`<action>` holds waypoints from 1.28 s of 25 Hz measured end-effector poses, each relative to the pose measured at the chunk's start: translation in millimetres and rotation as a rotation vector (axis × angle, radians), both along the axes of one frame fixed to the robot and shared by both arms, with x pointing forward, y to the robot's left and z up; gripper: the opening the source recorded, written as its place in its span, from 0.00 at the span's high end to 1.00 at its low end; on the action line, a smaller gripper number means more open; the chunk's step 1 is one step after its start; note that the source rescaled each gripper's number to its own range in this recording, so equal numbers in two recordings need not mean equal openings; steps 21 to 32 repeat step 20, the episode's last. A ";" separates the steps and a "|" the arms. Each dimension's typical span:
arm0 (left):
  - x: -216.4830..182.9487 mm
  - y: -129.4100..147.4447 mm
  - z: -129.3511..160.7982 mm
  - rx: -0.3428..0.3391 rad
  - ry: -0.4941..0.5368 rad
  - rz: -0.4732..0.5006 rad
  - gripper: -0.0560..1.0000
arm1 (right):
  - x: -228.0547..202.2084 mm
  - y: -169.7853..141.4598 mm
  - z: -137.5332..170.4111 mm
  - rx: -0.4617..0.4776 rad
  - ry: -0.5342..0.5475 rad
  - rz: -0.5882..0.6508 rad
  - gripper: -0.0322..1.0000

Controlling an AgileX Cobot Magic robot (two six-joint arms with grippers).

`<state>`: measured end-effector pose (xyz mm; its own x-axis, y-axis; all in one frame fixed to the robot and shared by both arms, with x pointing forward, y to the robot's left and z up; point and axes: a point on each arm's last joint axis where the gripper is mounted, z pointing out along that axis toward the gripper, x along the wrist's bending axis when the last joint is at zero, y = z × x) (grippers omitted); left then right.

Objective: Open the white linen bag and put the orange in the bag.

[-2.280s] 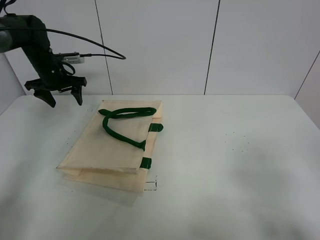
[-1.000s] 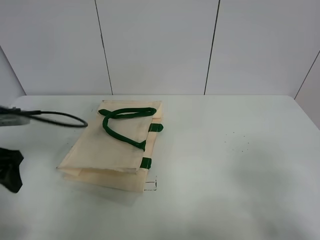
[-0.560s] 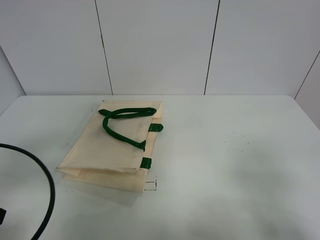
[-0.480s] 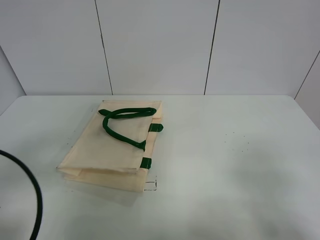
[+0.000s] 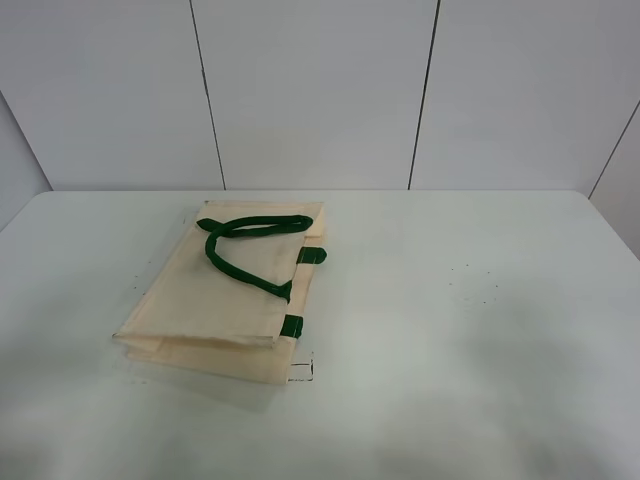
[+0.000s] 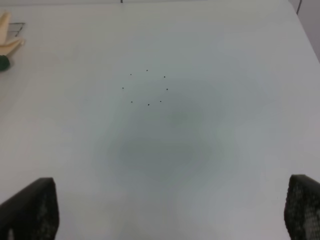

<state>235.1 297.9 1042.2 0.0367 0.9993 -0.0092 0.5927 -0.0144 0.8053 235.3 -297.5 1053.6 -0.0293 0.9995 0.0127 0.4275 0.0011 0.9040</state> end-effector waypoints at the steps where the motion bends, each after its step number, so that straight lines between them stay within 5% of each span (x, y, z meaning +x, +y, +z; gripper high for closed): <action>1: -3.1 0.0 -0.1 0.000 -0.021 0.000 0.00 | 0.0 0.0 0.0 0.000 0.000 0.000 0.00; 32: -6.8 -0.2 -0.7 -0.001 -0.045 -0.001 0.00 | 0.0 0.0 0.0 0.000 0.000 0.000 0.00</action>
